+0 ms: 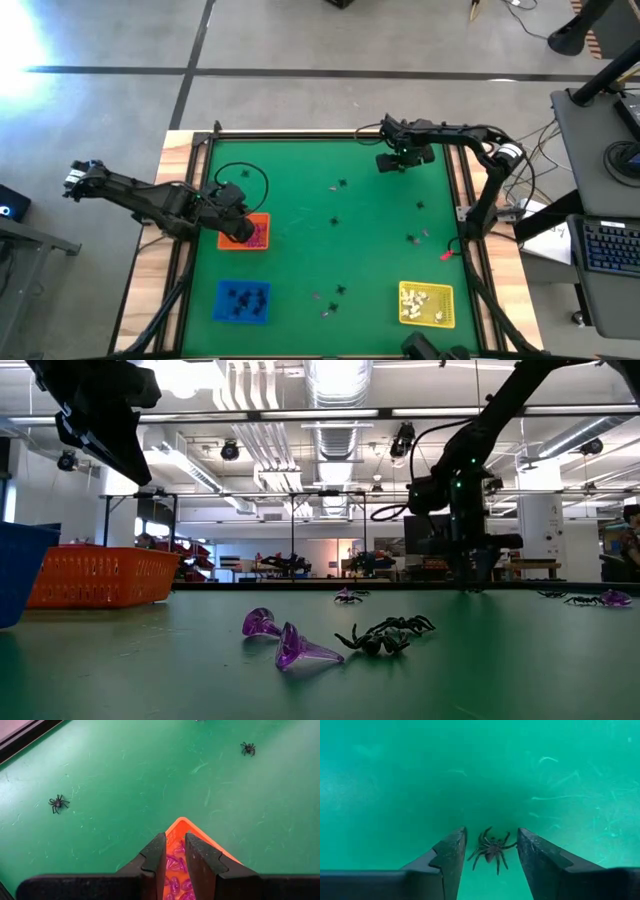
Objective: Sort Halloween decoration
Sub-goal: Put the black spider toy into the blue bin
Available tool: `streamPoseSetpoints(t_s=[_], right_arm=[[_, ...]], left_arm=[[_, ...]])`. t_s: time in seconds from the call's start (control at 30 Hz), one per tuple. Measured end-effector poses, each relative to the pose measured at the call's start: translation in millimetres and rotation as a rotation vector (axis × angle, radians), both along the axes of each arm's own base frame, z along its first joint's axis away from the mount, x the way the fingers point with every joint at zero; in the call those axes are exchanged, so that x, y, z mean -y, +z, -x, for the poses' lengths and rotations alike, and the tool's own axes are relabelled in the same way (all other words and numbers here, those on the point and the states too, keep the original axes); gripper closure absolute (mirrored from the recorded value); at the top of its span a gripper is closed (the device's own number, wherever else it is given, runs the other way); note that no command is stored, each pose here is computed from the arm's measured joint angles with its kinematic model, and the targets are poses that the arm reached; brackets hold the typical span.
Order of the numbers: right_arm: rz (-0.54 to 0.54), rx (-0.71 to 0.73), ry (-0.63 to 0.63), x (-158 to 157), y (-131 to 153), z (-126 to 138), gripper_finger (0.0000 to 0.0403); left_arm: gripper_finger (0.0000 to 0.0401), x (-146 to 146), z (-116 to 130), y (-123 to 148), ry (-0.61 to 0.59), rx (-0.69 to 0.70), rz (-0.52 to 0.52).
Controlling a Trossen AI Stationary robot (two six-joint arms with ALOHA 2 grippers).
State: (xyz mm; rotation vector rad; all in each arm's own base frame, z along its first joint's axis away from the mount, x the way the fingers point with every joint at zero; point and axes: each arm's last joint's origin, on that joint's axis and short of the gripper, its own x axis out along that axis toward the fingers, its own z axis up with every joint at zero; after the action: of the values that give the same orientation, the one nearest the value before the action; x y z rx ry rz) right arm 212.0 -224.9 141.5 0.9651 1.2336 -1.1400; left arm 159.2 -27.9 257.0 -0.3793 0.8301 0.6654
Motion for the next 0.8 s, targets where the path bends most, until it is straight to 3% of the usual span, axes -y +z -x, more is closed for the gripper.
streamPoseSetpoints(t_s=[0.57, 0.8], right_arm=[[-0.054, -0.010, 0.036, -2.8, -2.0, 3.8, 0.0386], [-0.008, 0.017, 0.044, -1.0, 17.4, 1.8, 0.0394]], left_arm=[[0.0347, 0.0, 0.1, -0.1, -0.015, -0.008, -0.010], [0.0347, 0.0, 0.1, -0.2, -0.026, -0.014, -0.017]])
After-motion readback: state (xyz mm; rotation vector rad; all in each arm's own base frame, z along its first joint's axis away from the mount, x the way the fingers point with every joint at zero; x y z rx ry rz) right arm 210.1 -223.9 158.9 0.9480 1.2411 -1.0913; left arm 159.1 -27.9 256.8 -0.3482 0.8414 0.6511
